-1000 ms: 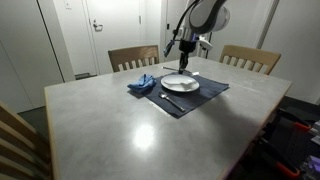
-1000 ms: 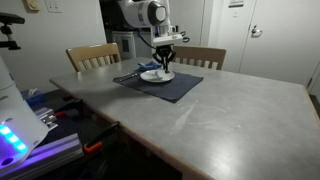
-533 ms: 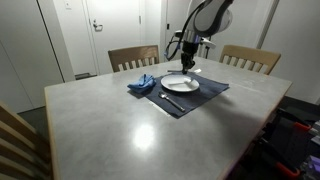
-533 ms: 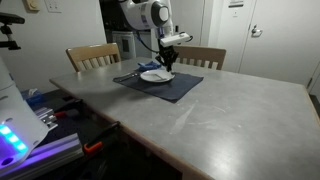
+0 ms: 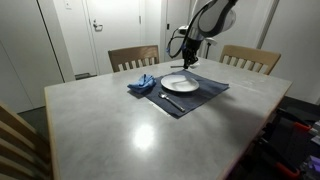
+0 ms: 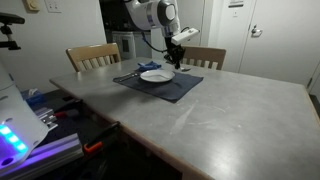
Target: Take the the fork from the plate and put it on the mat
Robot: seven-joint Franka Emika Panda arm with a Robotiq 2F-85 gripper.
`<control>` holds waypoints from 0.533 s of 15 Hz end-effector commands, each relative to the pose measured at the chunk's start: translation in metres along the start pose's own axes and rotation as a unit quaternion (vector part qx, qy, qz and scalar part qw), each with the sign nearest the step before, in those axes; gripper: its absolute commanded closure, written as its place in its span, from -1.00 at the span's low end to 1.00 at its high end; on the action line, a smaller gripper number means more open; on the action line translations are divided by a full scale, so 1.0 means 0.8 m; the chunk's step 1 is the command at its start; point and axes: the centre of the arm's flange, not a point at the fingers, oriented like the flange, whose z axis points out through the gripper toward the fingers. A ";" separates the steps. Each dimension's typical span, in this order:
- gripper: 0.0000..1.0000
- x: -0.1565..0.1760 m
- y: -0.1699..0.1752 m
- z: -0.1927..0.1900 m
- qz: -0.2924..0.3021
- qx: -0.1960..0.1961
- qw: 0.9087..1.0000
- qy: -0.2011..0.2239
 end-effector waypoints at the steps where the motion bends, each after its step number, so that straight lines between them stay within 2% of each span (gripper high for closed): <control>1: 0.95 0.001 0.000 0.000 0.000 0.000 1.000 0.001; 4: 0.95 -0.003 -0.002 -0.002 -0.030 0.000 1.000 -0.002; 8: 0.95 -0.014 0.002 -0.001 -0.141 -0.016 0.990 0.011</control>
